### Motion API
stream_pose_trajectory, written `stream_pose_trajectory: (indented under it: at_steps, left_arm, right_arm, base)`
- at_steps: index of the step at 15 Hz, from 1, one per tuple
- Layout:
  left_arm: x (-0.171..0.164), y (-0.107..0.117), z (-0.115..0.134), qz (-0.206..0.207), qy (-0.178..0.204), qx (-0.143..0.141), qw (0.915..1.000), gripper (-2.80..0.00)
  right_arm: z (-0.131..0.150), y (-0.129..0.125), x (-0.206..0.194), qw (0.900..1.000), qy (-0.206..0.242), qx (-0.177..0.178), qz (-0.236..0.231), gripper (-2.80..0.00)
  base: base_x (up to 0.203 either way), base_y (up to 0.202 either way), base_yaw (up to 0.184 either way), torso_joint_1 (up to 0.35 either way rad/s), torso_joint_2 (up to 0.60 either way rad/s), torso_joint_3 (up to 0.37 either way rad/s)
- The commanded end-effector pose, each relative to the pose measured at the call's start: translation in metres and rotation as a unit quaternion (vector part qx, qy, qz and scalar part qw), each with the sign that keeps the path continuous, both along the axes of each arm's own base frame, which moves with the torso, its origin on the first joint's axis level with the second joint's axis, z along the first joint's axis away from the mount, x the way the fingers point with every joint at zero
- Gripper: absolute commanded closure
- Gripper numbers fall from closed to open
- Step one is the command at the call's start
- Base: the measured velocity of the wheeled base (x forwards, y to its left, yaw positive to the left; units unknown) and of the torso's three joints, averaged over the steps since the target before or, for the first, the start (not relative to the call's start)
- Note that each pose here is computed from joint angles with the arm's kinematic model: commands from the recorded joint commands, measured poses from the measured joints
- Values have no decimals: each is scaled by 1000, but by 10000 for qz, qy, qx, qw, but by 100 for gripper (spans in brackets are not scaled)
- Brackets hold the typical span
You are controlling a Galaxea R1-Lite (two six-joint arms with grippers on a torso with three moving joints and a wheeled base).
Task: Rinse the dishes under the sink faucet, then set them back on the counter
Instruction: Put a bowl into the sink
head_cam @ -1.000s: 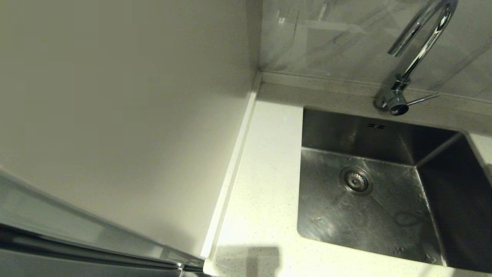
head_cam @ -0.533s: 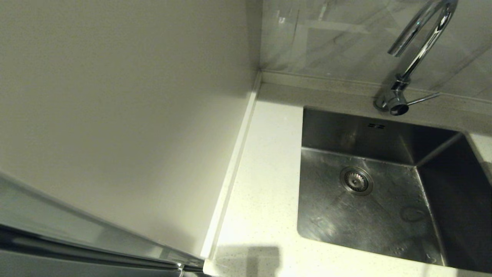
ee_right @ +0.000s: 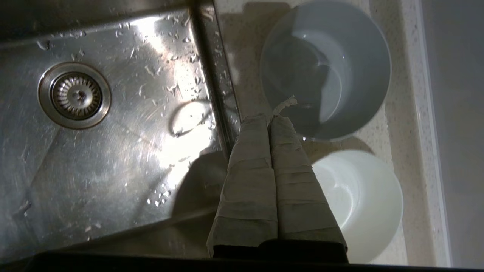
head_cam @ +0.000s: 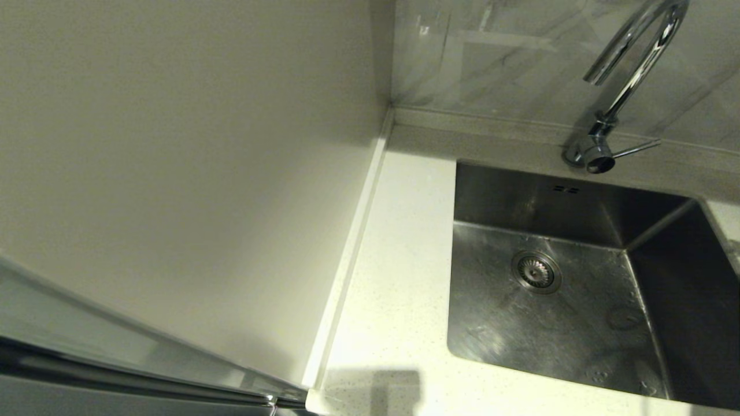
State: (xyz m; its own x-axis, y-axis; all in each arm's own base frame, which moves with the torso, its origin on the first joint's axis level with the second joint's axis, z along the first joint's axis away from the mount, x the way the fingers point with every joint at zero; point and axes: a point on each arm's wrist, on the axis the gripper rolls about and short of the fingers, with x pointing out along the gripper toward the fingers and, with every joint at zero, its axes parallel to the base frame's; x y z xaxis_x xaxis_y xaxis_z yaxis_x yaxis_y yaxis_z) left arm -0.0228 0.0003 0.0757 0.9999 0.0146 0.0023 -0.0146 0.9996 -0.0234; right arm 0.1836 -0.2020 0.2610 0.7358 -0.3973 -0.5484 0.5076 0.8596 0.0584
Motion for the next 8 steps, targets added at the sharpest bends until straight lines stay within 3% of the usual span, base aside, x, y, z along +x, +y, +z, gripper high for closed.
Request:
stream_pose_trajectory:
  at_steps: [1, 8]
  left_arm:
    - [0, 0, 0, 4, -21, 2, 10000, 0]
    - [0, 0, 0, 1, -23, -2, 10000, 0]
  right_arm:
    - [-8, -7, 6, 10000, 51, 73, 17, 0]
    - [-6, -3, 2, 10000, 25, 28, 28, 0]
  base:
    - [0, 0, 0, 0, 0, 0]
    - [0, 0, 0, 0, 0, 0]
